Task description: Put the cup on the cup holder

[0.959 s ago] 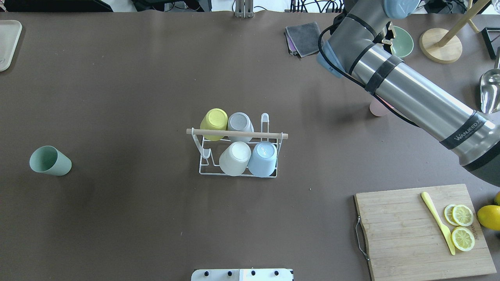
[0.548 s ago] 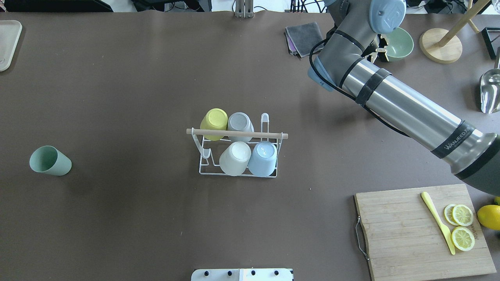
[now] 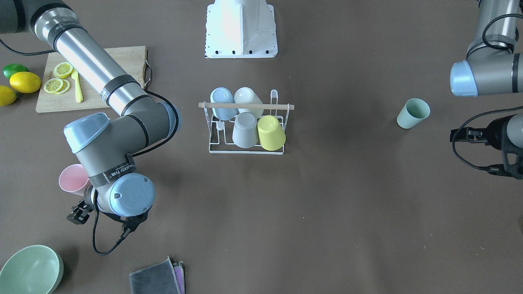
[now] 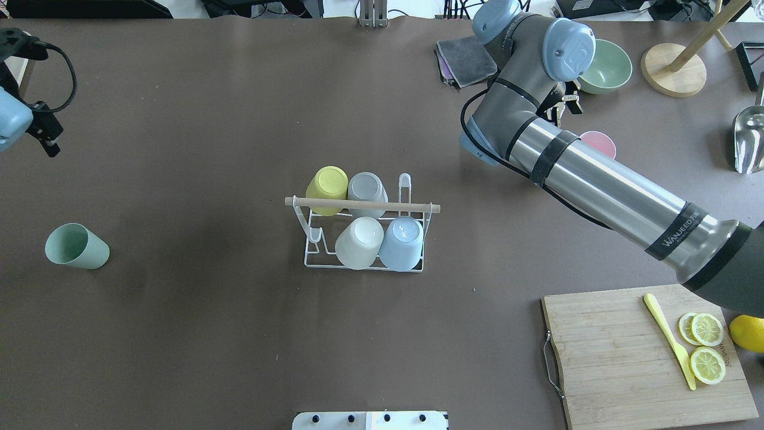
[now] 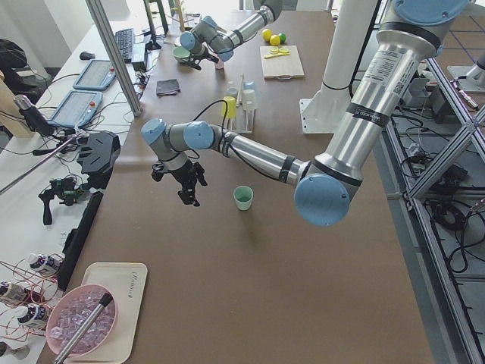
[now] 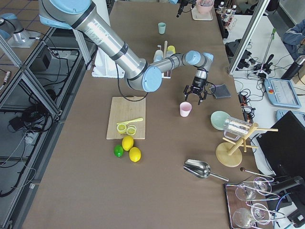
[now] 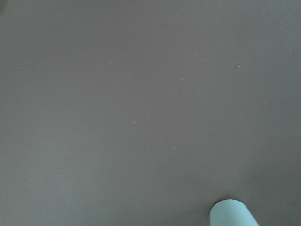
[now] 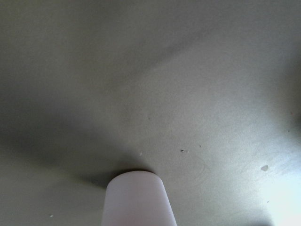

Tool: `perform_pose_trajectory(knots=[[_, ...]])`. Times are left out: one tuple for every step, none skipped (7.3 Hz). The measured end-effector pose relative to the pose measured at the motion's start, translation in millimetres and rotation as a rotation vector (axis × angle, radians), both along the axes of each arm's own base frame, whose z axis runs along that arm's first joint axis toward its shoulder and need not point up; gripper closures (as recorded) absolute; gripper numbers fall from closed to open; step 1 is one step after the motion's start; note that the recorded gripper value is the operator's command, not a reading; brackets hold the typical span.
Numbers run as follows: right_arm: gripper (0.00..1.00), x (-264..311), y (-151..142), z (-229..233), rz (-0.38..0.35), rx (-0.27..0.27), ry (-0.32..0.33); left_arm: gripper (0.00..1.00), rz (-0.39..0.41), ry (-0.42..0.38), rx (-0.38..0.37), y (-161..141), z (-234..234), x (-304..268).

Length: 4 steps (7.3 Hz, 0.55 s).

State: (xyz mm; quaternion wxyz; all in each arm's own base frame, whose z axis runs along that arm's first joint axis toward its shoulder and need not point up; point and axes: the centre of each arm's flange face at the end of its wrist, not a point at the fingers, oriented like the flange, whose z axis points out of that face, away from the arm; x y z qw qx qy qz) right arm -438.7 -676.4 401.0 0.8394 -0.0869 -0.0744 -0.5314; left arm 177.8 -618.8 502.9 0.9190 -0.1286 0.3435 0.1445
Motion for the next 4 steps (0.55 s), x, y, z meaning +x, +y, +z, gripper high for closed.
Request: perform_pose_trajectory(knots=[[0.00,-7,4,5,-0.014,-0.002,0.005,0.02,0.038,-0.004,-0.011,-7,-5,29],[0.00,-12,8,11,-0.026,-0.005,0.013,0.02,0.076,-0.012,-0.030,-7,-4,54],[0.00,-17,12,18,-0.037,-0.008,0.025,0.02,0.100,-0.021,-0.052,-4,2,70],[0.00,-21,18,27,-0.049,-0.014,0.039,0.02,0.111,-0.033,-0.082,-1,12,76]])
